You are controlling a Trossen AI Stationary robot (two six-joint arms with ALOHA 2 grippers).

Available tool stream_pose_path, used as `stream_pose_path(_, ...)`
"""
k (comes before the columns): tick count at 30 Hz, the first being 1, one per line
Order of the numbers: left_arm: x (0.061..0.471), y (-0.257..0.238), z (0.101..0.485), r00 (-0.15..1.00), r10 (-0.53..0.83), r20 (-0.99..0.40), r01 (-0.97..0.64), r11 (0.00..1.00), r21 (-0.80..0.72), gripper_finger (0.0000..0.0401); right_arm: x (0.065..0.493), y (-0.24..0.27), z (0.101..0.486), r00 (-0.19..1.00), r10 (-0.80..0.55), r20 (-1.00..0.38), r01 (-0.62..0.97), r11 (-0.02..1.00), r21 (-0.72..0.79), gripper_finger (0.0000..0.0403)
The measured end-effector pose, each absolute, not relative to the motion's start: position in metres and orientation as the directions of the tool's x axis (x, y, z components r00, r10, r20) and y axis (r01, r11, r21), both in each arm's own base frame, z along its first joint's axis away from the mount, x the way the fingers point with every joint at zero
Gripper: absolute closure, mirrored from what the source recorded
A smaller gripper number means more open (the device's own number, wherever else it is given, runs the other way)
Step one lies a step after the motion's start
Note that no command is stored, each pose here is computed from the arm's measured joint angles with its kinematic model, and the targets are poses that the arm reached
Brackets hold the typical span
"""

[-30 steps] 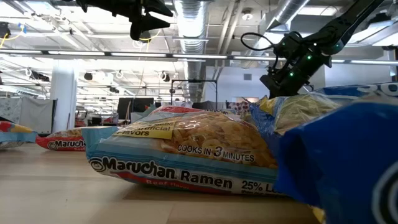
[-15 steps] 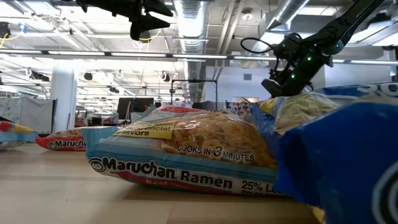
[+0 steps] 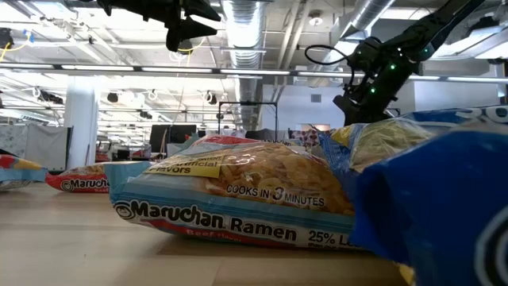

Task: Sort Maruchan noodles
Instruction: Put the blue noodle pack into the black bin

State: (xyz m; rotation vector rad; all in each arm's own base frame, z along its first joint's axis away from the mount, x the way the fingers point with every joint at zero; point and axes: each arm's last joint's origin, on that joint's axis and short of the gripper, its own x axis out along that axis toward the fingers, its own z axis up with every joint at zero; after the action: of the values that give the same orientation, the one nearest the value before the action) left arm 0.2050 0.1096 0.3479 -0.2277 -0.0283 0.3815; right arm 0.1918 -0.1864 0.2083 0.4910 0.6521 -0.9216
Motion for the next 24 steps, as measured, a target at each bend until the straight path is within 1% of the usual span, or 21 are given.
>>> stream_pose_path(6,0.205,0.11,0.348,0.928,0.372,-0.015,-0.366,0.903,-0.225,0.0236,0.194,-0.188,0.224,0.419,-0.54,-0.73,0.847,0.522,0.099,0.0222)
stream_pose_path(15,0.205,0.11,0.348,0.928,0.372,-0.015,-0.366,0.903,-0.225,0.0236,0.197,-0.192,0.252,0.415,-0.528,-0.741,0.844,0.527,0.097,0.0223)
stream_pose_path(18,0.205,0.11,0.348,0.928,0.372,-0.015,-0.366,0.903,-0.224,0.0236,0.198,-0.192,0.262,0.416,-0.526,-0.742,0.836,0.542,0.083,0.0223)
stream_pose_path(22,0.205,0.11,0.348,0.928,0.372,-0.015,-0.366,0.903,-0.224,0.0236,0.2,-0.194,0.274,0.432,-0.529,-0.73,0.829,0.551,0.092,0.0223)
stream_pose_path(24,0.205,0.11,0.348,0.928,0.372,-0.015,-0.366,0.903,-0.225,0.0236,0.202,-0.193,0.277,0.473,-0.498,-0.727,0.806,0.577,0.129,0.0223)
